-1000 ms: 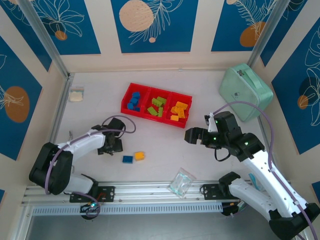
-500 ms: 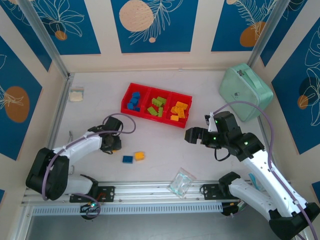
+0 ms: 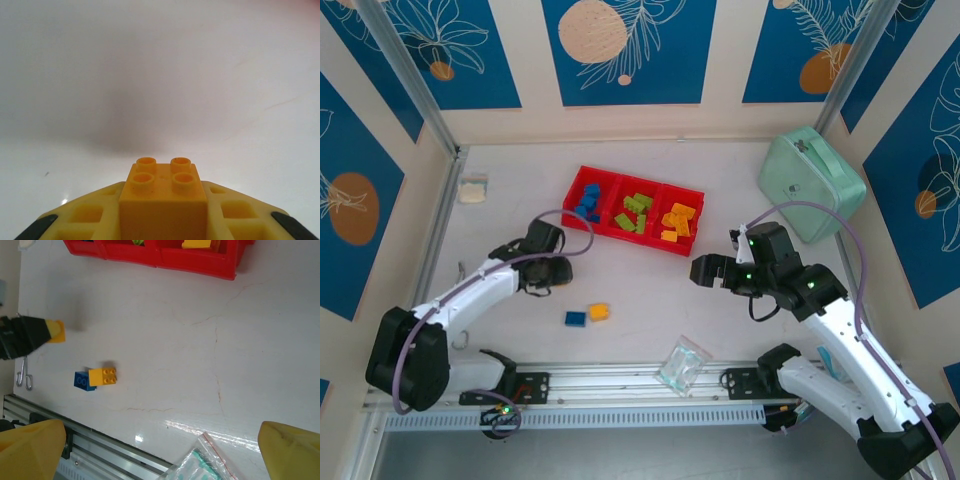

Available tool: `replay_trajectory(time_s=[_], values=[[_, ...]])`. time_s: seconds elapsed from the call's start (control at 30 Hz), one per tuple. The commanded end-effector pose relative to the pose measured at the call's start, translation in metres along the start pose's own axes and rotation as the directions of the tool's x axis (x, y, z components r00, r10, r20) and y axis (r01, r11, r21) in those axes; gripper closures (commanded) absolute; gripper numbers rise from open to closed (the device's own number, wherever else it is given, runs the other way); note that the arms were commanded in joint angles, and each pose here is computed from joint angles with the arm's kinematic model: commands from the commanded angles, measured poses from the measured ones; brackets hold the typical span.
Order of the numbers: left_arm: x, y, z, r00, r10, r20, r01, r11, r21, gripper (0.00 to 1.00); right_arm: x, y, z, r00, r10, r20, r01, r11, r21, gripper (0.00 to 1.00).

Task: Sort the legos into containers by color
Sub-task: Pick up the lego from the bottom-left of the table, then place the lego in the container.

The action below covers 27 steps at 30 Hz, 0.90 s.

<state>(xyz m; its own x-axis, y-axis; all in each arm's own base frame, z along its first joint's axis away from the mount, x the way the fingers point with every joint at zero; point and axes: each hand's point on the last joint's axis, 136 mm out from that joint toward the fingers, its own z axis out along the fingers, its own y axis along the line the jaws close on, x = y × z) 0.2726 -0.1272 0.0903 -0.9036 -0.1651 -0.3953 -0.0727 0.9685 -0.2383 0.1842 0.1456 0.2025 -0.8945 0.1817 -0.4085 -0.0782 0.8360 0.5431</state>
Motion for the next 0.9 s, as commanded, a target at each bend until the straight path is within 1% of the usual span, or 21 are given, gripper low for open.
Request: replay_trajectory(time_s=[0.0,0.1,0.27,0.4,0.47,0.53,0.67,0.7,0.87], values=[[-0.038,-0.051,-0.02,0.997,0.009,0.077,-0.02,0.99,0.139,0.77,-0.002,0.001,-0.007,1.0,-0.008,0.018,0.008,1.0,0.006,0.01],[-0.061,-0.086,-0.022,0.994,0.038,0.099,-0.056,0.98,0.188,0.75,-0.002,0.001,-0.009,1.0,-0.008,0.021,0.008,1.0,0.007,0.01],[-0.089,-0.148,-0.01,0.986,0.132,0.104,-0.153,0.961,0.23,0.74,-0.001,0.0,-0.017,0.999,-0.016,0.031,0.016,1.0,0.018,0.01],[-0.104,-0.193,0.013,0.975,0.19,0.115,-0.214,0.942,0.259,0.74,0.002,-0.004,-0.024,0.999,-0.012,0.042,0.011,1.0,0.027,0.01],[-0.112,-0.208,0.027,0.966,0.223,0.128,-0.248,0.938,0.242,0.74,0.004,-0.003,-0.027,0.999,-0.007,0.045,0.006,1.0,0.02,0.01],[-0.114,-0.225,0.039,0.959,0.255,0.121,-0.278,0.927,0.251,0.74,0.005,-0.003,-0.03,0.999,-0.009,0.044,0.009,1.0,0.019,0.01],[-0.113,-0.257,0.047,0.933,0.326,0.152,-0.356,0.894,0.271,0.74,0.009,-0.006,-0.038,0.999,-0.024,0.042,0.022,0.999,0.035,0.01],[-0.113,-0.264,0.049,0.924,0.348,0.161,-0.38,0.886,0.267,0.72,0.01,-0.007,-0.04,0.999,-0.026,0.046,0.024,0.999,0.038,0.01],[-0.104,-0.278,0.069,0.914,0.382,0.14,-0.406,0.876,0.26,0.67,0.009,-0.006,-0.04,0.998,-0.024,0.052,0.022,0.999,0.028,0.01]])
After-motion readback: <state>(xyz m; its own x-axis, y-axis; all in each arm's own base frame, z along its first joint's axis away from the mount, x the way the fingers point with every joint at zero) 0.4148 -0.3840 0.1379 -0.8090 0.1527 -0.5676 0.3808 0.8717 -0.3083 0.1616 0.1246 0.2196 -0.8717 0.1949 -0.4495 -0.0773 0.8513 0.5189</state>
